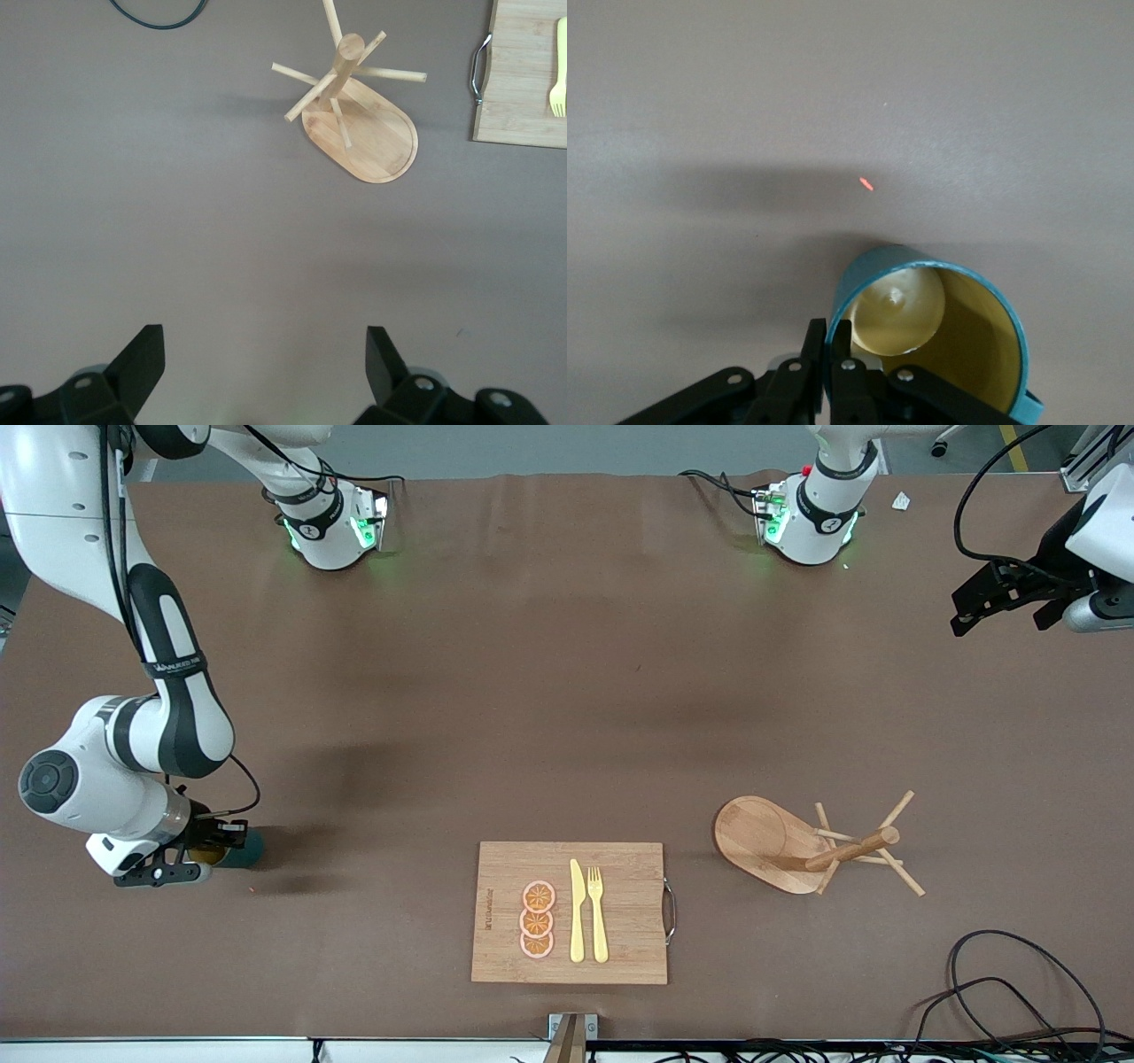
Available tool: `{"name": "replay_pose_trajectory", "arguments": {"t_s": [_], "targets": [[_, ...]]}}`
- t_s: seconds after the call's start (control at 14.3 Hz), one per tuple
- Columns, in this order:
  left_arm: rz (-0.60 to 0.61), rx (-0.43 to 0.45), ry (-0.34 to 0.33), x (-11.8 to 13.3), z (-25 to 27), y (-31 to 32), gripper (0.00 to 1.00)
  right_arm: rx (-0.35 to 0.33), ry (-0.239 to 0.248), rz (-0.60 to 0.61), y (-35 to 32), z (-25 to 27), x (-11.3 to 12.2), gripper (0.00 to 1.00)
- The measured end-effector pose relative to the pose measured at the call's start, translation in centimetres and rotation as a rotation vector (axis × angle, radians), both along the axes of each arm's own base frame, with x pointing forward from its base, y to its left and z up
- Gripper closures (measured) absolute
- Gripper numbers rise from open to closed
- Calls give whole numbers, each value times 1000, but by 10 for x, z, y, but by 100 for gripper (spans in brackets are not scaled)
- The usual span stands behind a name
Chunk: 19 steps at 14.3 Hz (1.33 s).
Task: Transfer cup from left to right arm and place
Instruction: 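Carry the teal mug with the right gripper and set it down, then open the right gripper and raise it away from the mug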
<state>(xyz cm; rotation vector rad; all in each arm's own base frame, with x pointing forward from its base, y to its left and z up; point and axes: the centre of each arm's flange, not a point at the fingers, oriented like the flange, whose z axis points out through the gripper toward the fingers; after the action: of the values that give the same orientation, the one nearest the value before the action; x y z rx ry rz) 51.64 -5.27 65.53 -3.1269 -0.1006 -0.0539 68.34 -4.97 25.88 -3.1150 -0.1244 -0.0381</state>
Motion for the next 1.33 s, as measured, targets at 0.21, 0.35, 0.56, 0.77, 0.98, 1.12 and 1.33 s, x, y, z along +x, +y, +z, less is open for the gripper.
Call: {"name": "replay_pose_trajectory", "arguments": {"t_s": [0.21,0.35,0.56,0.77,0.98,1.12,1.33], "targets": [[-1,1,8,-1,-1,0,0,-1,-10,-2,-1,5,2,75],[-3,2,12,-2,-1,-2,0,-2,-26,-4,-2,19,4,55],[-3,2,13,-2,-1,-2,0,-3,-56,-10,-8,69,9,25],[-3,2,13,-2,0,-2,0,-3,-98,-16,-13,136,3,0],[-3,2,12,-2,0,-1,0,1,-115,-13,-10,204,-16,0],[-3,2,12,-2,0,-1,0,7,-101,-25,-6,246,-36,0],[-2,2,13,-2,0,-1,0,16,-83,-30,4,307,-72,0]]}}
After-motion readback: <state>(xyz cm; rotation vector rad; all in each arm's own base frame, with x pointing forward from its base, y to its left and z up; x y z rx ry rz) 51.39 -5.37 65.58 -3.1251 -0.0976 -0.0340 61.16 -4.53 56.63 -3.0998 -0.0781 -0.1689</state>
